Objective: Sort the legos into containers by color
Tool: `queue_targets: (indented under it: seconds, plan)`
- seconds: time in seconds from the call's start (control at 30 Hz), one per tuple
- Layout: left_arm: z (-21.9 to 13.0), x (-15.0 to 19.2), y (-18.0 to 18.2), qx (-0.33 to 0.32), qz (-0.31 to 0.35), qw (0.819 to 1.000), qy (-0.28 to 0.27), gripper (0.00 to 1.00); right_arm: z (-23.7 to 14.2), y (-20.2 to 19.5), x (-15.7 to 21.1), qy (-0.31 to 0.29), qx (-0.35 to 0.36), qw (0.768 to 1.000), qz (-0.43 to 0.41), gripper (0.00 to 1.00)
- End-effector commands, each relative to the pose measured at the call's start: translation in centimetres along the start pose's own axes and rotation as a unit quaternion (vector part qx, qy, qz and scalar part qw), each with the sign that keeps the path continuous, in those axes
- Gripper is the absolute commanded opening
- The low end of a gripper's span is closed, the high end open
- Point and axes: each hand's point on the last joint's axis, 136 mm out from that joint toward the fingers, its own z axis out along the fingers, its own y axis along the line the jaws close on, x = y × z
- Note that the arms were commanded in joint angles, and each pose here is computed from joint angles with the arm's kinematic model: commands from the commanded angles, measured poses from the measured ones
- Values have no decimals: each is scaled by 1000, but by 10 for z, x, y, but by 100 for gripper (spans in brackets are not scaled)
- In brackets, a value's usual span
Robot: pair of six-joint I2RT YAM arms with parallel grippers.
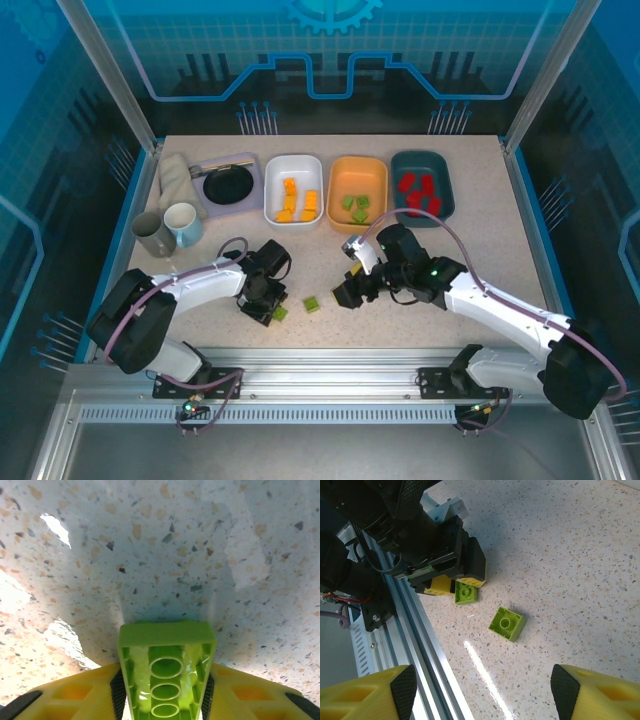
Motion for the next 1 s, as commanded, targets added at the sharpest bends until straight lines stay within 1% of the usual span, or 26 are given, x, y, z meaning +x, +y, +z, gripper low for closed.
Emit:
queue_targets:
  seconds: [0.0,0.07,0.3,0.37,0.47,0.6,0.7,0.73,0.8,0.87,0.97]
  plan:
    - [5,-12,-43,87,37,995,-39,43,1,-2,-4,-9,-10,1000,11,74]
    - [2,-12,-47,93,49,994,-44,40,1,-3,-4,-10,-9,1000,15,74]
    - [-2,-12,-51,92,76,992,-47,38,2,-7,-9,-16,-6,1000,26,73]
    - [-11,-12,-54,93,87,991,-53,38,-3,-11,-15,-26,1,999,33,74]
    - [-33,-10,-72,96,129,985,-65,38,-19,-22,-35,-65,14,996,57,73]
    - [-70,0,-121,116,213,967,-77,38,-49,-45,-73,-132,46,986,91,74]
    - [-89,8,-162,128,271,951,-83,38,-67,-71,-92,-165,94,974,122,74]
    - [-96,12,-179,137,290,943,-86,38,-77,-76,-107,-185,110,969,126,74]
    - [-105,17,-207,146,321,931,-90,38,-87,-90,-120,-207,130,959,143,74]
    - [-113,22,-236,161,345,920,-93,37,-98,-108,-132,-228,156,945,176,77]
    - [-115,27,-279,177,377,905,-92,36,-108,-135,-143,-249,177,925,225,78]
